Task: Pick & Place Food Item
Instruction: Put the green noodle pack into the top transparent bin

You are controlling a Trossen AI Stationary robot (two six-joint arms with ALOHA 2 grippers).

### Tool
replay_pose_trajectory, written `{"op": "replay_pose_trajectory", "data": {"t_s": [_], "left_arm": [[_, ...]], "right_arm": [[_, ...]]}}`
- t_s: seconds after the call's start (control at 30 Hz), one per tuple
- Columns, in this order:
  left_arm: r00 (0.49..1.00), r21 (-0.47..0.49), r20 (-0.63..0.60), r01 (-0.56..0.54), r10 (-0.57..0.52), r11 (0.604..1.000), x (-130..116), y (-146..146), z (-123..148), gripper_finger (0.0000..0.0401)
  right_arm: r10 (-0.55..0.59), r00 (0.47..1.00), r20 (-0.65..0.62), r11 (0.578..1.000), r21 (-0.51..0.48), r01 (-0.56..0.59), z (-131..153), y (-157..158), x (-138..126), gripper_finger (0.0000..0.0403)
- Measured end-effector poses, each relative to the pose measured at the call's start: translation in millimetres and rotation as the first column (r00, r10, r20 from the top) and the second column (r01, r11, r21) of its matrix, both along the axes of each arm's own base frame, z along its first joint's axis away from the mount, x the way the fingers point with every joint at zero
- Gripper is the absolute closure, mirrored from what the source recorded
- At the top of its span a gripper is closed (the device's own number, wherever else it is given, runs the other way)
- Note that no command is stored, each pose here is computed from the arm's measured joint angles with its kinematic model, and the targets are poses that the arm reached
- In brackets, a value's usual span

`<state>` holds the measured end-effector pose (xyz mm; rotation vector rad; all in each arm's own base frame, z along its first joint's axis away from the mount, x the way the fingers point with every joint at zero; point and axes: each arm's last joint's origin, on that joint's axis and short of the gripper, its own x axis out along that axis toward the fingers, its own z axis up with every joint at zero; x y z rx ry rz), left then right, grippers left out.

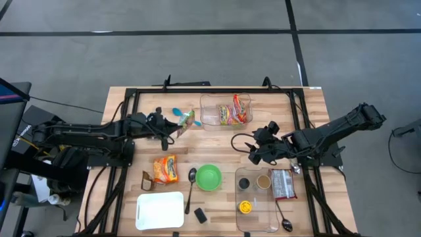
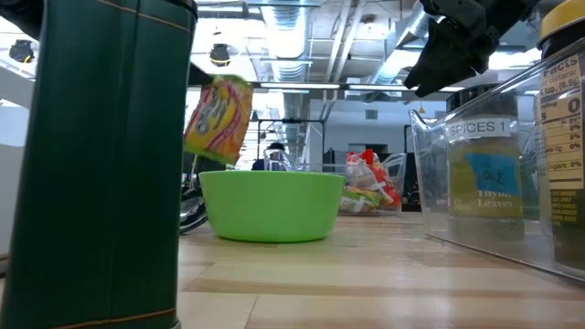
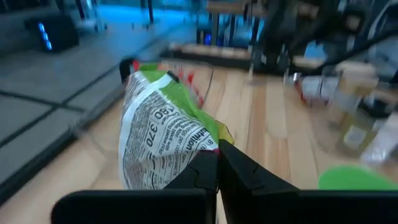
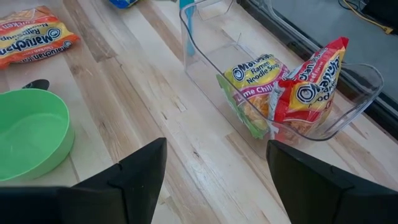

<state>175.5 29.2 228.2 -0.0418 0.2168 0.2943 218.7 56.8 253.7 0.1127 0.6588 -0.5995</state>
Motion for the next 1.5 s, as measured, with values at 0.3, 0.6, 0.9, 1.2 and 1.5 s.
{"op": "replay_pose_trajectory", "data": {"t_s": [0.3, 0.6, 0.9, 1.2, 1.5], "left_arm": [[0.946, 0.049, 0.324, -0.009, -0.008, 0.999, 2, 0, 32, 0.0401], [0.891, 0.122, 0.454, -0.046, -0.014, 0.991, -1, 1, 47, 0.0401], [0.88, 0.126, 0.475, -0.076, 0.006, 0.989, 20, 10, 37, 0.0401], [0.871, 0.129, 0.488, -0.139, 0.06, 0.982, 51, 30, 17, 0.0401], [0.919, 0.146, 0.392, -0.109, 0.044, 0.983, 97, 47, 2, 0.0401]], "right_arm": [[0.0, 1.0, 0.0, 1.0, 0.0, 0.0, 0, 0, 0, 0.0133], [0.0, 1.0, 0.0, 1.0, 0.0, 0.0, 0, 0, 0, 0.0133], [-0.017, 1.0, 0.012, 1.0, -0.02, 0.017, 1, -1, 0, 0.0133], [-0.018, 1.0, 0.012, 1.0, -0.023, 0.018, 1, -1, 0, 0.0133], [-0.016, 1.0, 0.01, 1.0, -0.023, 0.016, 1, -1, 0, 0.0133]]}}
